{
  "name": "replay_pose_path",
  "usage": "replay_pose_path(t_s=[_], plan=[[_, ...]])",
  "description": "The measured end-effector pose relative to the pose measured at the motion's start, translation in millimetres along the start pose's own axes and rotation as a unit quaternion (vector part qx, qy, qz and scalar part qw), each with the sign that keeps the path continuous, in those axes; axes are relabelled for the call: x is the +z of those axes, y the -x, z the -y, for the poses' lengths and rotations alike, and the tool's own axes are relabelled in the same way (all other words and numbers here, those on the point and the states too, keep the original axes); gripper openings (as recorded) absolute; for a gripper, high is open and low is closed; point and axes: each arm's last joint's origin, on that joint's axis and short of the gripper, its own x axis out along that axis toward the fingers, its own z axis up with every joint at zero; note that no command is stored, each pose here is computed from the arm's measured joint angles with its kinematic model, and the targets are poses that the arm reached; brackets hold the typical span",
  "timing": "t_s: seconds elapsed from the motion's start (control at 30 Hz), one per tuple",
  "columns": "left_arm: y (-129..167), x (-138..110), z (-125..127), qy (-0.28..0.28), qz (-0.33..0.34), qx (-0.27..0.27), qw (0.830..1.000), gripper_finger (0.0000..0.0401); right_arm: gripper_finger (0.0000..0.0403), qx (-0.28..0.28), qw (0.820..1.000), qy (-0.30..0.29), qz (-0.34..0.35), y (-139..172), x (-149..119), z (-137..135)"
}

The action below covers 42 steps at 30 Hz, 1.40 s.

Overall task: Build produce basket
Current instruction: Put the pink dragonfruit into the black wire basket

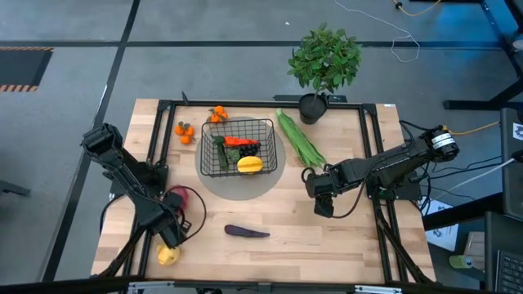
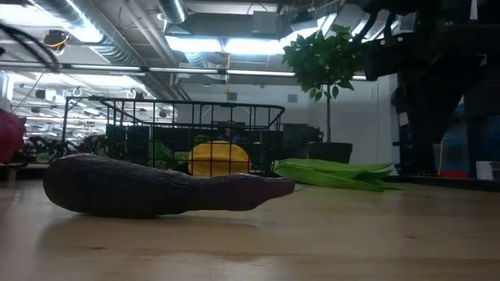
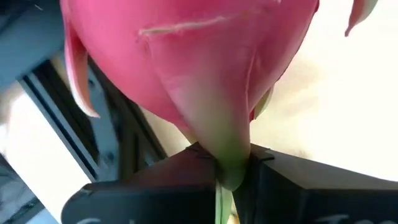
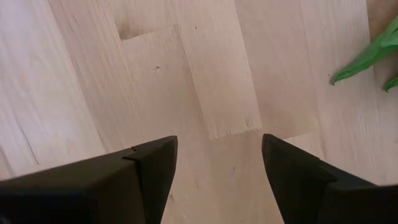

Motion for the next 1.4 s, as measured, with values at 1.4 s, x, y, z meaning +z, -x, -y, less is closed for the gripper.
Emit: replay_pose_path(t_s=[1.4], plan=[[163,226,46,-0.312,0.356,-0.012,0.881,0.0004,0.0222,0.005,1.0,0.001,0.009,0,2,-1]])
